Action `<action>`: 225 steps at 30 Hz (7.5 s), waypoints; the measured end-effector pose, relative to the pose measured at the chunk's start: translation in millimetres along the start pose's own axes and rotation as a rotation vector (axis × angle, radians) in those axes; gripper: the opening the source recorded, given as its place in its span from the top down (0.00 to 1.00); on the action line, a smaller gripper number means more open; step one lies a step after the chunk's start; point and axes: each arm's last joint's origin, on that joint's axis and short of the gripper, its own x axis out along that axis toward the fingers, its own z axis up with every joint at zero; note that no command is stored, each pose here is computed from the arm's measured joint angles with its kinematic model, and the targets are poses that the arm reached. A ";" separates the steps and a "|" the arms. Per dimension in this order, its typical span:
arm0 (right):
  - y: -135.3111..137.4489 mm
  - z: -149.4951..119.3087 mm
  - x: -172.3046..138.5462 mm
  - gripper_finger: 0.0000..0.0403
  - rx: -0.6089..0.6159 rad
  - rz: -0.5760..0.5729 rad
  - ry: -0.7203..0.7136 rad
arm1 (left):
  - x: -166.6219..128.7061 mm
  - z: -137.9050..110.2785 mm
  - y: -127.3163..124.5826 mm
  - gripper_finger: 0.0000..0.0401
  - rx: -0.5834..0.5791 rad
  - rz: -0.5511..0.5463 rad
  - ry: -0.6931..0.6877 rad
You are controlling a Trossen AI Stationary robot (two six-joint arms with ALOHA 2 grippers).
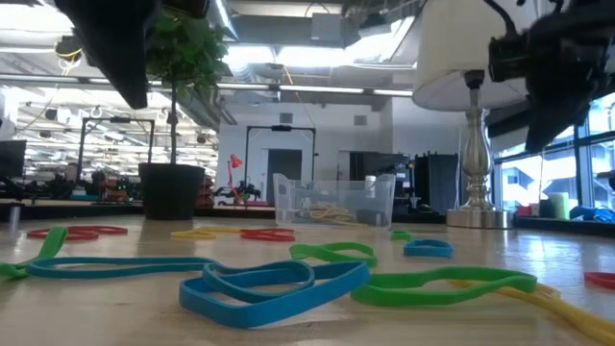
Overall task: Pick and place rubber bands into bin
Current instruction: Put the green rubber band into the transparent bin, then put the blue rubber band into the transparent bin
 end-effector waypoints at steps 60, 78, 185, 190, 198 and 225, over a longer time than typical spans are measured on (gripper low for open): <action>4.0 -1.0 15.6 0.94 0.006 0.109 -0.077 | 82.6 -37.8 -46.2 0.64 -0.795 0.195 0.244; 3.9 -1.0 15.6 0.94 -0.006 0.108 -0.077 | 95.4 -44.1 -35.9 0.75 -0.906 0.202 0.301; 64.7 33.6 30.8 1.00 -0.060 0.071 -0.109 | 48.6 48.3 11.5 1.00 0.293 -0.012 -0.101; 99.3 54.2 53.4 1.00 0.019 0.006 -0.021 | 31.7 22.0 42.0 1.00 0.288 -0.054 -0.143; 117.0 70.2 96.6 0.92 0.221 -0.207 0.126 | 13.6 -13.3 88.7 1.00 0.351 -0.143 -0.224; 118.8 65.9 136.9 0.98 0.381 -0.235 0.220 | 3.0 -19.8 121.4 1.00 0.514 -0.049 -0.343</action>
